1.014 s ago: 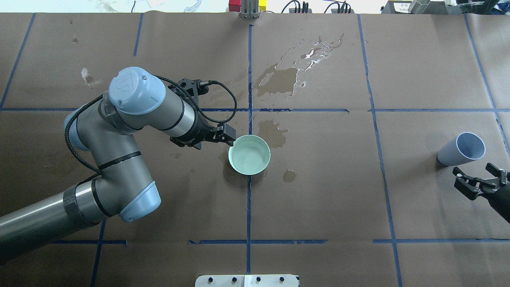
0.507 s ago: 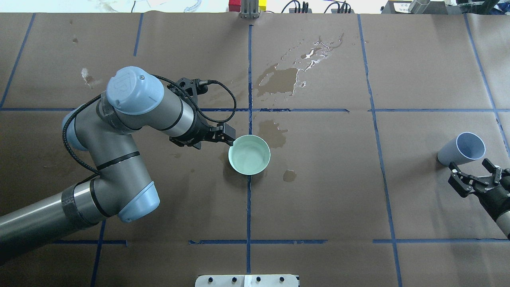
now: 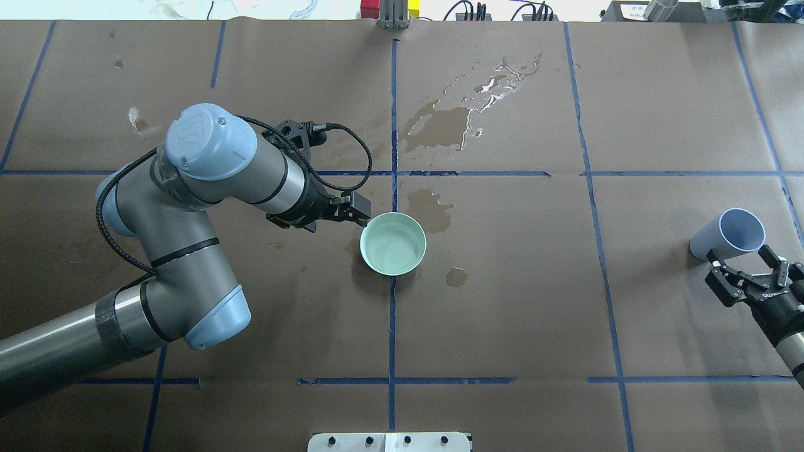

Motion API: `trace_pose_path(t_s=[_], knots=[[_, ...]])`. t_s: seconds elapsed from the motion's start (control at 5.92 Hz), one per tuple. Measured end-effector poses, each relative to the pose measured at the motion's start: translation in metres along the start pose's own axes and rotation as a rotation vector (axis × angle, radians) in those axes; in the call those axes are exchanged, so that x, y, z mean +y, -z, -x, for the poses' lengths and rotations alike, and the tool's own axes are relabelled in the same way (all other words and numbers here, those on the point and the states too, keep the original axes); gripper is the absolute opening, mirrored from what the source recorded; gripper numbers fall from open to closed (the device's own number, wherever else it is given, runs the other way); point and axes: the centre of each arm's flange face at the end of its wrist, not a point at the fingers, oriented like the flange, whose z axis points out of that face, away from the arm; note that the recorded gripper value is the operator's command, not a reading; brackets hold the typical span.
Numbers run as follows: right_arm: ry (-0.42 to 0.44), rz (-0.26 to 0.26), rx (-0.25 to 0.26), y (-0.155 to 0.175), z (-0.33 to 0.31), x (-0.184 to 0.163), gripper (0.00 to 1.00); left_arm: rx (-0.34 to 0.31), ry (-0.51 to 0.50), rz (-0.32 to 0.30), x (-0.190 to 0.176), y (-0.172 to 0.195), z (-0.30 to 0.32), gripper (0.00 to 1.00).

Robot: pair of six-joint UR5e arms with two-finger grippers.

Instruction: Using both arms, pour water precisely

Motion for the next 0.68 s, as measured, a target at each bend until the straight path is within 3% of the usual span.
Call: trace_pose_path(t_s=[0.68], knots=[[0.018, -0.030, 0.016, -0.014, 0.002, 0.022, 1.00, 0.000, 0.000, -0.009, 0.001, 0.004, 0.004, 0.99]])
